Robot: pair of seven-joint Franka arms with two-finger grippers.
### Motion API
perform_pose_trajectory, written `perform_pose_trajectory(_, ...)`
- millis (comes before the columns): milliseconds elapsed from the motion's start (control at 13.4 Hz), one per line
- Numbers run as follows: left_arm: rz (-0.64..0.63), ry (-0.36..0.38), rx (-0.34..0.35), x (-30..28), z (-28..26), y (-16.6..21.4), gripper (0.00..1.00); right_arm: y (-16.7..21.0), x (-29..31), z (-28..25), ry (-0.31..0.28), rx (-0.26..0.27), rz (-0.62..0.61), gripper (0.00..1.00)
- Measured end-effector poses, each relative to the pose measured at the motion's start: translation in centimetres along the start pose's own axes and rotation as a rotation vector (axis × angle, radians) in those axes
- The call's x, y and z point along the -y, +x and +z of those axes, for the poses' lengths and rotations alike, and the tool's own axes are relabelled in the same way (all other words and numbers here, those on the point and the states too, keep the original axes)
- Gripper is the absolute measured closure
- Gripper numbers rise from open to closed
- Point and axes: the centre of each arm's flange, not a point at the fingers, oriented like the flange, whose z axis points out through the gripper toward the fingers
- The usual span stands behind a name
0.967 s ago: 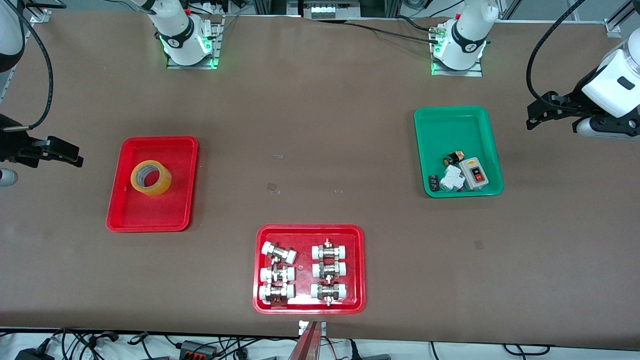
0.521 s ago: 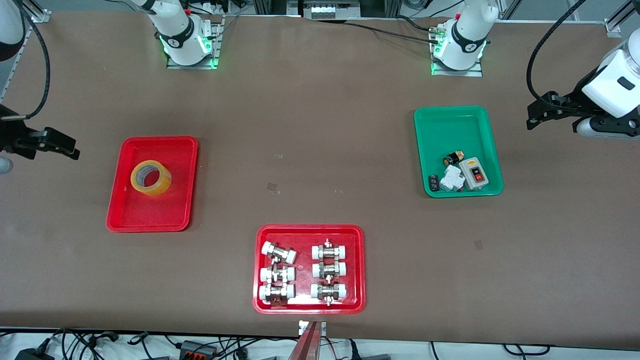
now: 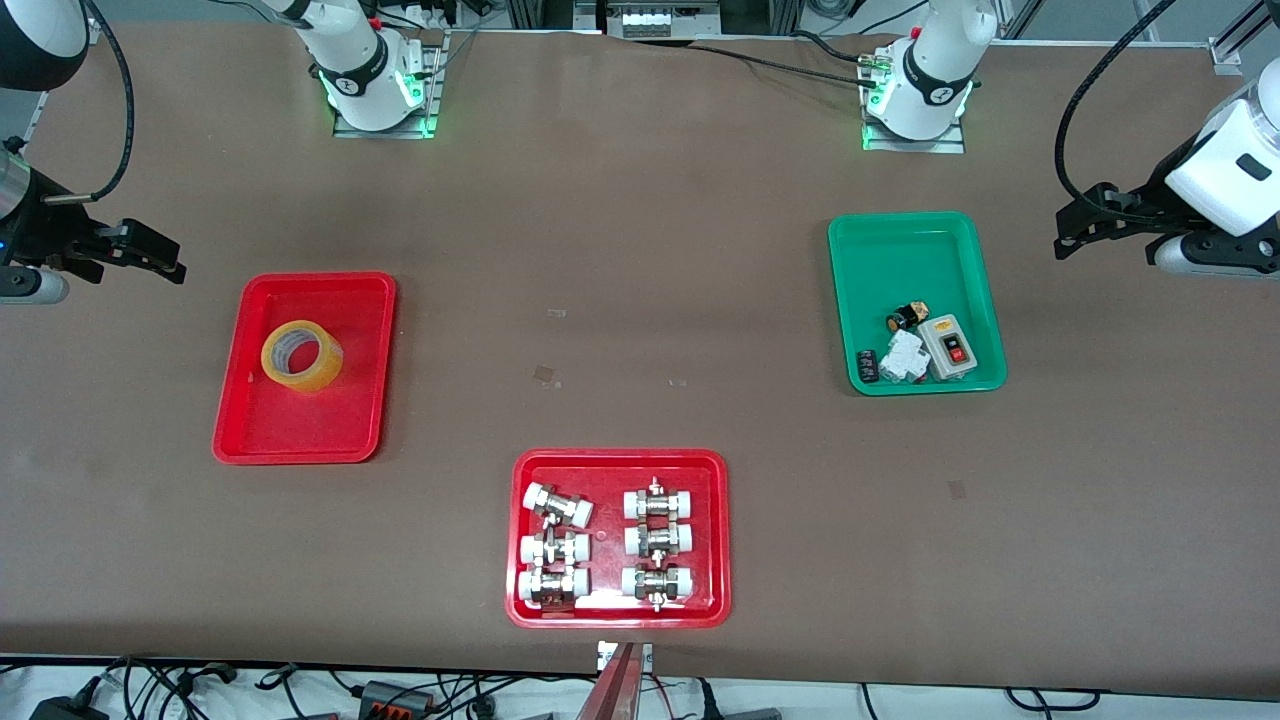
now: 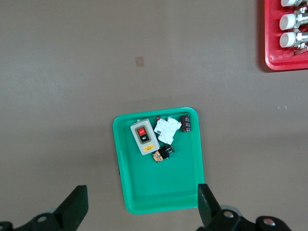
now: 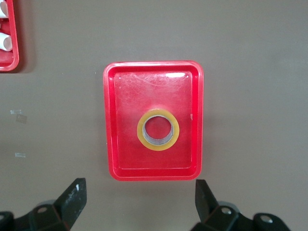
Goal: Left arm passes tape to right arm into tray
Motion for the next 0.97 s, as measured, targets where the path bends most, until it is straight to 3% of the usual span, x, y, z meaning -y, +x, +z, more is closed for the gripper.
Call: perform_pose_trajectory(967,-0.002,0.0,0.003,0.12,0.02,-0.02,0.0,-0.19,-0.04,-0.89,0.0,-0.023,0.001,0.0)
